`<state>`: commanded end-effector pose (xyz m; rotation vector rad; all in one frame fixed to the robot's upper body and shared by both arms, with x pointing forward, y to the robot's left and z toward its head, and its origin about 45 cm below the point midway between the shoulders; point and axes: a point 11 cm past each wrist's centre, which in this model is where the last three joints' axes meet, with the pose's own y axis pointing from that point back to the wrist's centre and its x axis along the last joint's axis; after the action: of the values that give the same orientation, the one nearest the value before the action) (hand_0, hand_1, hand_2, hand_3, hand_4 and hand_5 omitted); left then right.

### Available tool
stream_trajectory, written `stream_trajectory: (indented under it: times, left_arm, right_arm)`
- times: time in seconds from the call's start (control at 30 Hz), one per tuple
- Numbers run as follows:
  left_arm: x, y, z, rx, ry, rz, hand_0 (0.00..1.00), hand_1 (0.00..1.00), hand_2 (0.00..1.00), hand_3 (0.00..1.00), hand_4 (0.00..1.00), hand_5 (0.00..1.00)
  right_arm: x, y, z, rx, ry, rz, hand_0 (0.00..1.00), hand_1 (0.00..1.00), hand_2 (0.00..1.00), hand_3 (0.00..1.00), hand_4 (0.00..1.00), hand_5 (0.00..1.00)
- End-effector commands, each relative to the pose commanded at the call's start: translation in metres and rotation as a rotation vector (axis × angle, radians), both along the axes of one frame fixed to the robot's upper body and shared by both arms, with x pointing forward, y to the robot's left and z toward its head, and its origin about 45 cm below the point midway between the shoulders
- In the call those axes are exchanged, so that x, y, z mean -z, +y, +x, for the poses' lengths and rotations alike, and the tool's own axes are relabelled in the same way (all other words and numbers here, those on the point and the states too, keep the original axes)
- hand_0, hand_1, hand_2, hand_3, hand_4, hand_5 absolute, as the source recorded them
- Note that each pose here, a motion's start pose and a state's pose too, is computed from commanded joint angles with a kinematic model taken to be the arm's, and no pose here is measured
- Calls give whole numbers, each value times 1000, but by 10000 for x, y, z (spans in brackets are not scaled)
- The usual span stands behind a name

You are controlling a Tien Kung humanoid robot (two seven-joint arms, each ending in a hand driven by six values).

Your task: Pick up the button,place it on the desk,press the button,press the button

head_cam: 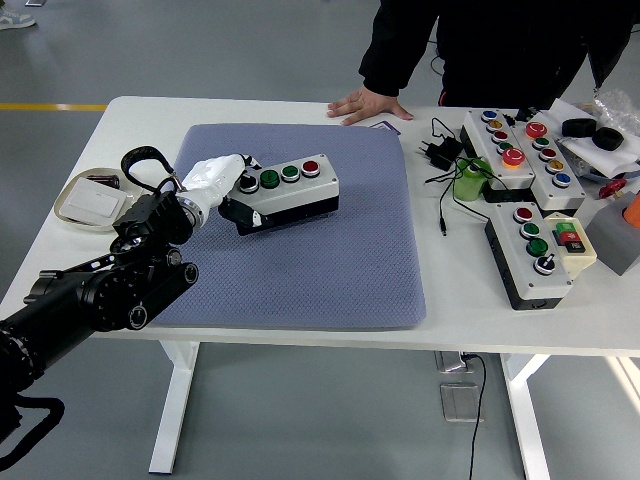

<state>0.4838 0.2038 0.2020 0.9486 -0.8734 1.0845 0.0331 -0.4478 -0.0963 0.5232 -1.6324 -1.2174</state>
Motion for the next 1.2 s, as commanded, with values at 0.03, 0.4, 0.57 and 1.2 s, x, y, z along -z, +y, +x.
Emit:
stream_trajectory:
  times: [0.03,0.4,0.57,1.2]
  left_arm:
    - [-10,-4,-6,8,-3,3,161,144,189,212,137,2]
    - [-194,-117,-166,173,-36,48,158,143,186,211,118,2]
    - [-275,-133,-227,225,-46,48,157,142,186,211,110,2]
    - [-409,-141,-298,255,-71,18,159,142,186,209,96,2]
  right_arm:
    - [0,0,-1,0,0,0,643,509,549,592,252,353]
    - [7,18,11,8,-8,4,643,509,549,592,252,353]
    - [10,24,3,11,-8,5,642,509,549,592,252,352]
    - [15,40,21,16,-14,9,643,508,549,591,252,352]
